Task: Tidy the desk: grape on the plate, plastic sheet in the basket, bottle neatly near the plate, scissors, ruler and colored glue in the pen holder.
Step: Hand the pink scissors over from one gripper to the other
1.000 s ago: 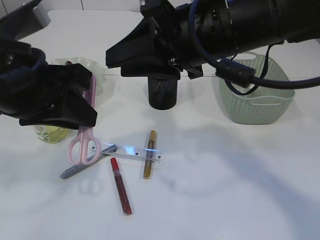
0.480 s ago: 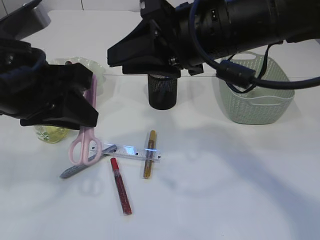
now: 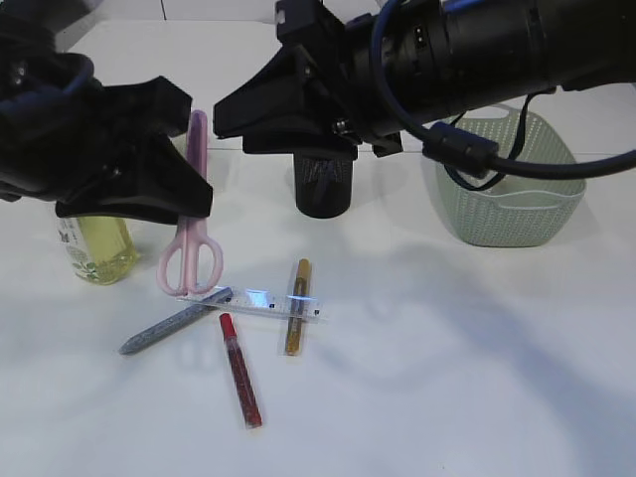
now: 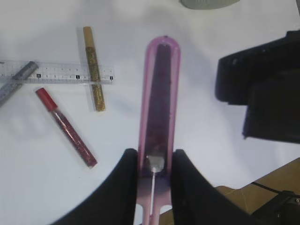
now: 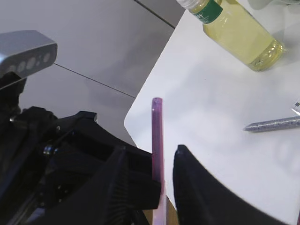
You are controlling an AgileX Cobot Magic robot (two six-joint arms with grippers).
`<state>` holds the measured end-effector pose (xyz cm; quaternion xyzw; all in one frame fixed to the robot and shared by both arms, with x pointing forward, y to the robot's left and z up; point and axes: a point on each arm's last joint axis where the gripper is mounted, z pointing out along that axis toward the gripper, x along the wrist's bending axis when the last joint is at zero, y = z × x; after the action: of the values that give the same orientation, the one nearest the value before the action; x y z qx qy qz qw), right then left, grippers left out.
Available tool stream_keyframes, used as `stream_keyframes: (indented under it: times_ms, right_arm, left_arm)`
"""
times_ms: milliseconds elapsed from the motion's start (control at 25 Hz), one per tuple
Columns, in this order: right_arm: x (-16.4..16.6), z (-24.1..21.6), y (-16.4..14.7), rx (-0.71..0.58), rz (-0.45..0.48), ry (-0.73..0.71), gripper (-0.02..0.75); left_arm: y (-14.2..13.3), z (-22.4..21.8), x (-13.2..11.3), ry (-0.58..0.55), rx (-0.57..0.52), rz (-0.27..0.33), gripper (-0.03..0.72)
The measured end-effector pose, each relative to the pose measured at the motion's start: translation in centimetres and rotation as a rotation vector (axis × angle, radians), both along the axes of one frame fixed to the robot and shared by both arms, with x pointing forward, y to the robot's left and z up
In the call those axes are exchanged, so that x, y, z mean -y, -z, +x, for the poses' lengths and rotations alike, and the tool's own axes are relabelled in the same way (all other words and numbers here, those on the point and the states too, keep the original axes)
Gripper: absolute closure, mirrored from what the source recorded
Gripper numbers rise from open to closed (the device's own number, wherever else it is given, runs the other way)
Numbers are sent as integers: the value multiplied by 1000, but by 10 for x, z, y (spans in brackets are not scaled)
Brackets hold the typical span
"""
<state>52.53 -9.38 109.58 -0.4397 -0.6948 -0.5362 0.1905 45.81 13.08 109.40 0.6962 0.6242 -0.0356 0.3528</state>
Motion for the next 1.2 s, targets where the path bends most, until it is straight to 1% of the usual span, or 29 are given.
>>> stream_keyframes:
  times_ms: [320, 400, 560, 680, 920, 1200]
  right_arm:
    - [-1, 1, -2, -14, 28, 18, 463]
    - [-1, 2, -2, -14, 30, 23, 439]
    - [0, 2, -2, -16, 31, 29, 342]
    - [0, 3, -2, -15, 32, 33, 309]
    - [-1, 4, -1, -20, 34, 39, 300]
    - [-6, 11, 12, -85, 58, 37, 300]
  left_arm:
    - [-3, 0, 1, 4, 7, -6, 545]
    - [-3, 0, 1, 7, 8, -7, 545]
    - [-3, 0, 2, 14, 3, -20, 545]
    - [-3, -1, 3, 19, 1, -28, 545]
    - [-4, -1, 3, 26, 1, -36, 545]
    - [-5, -1, 5, 36, 7, -55, 545]
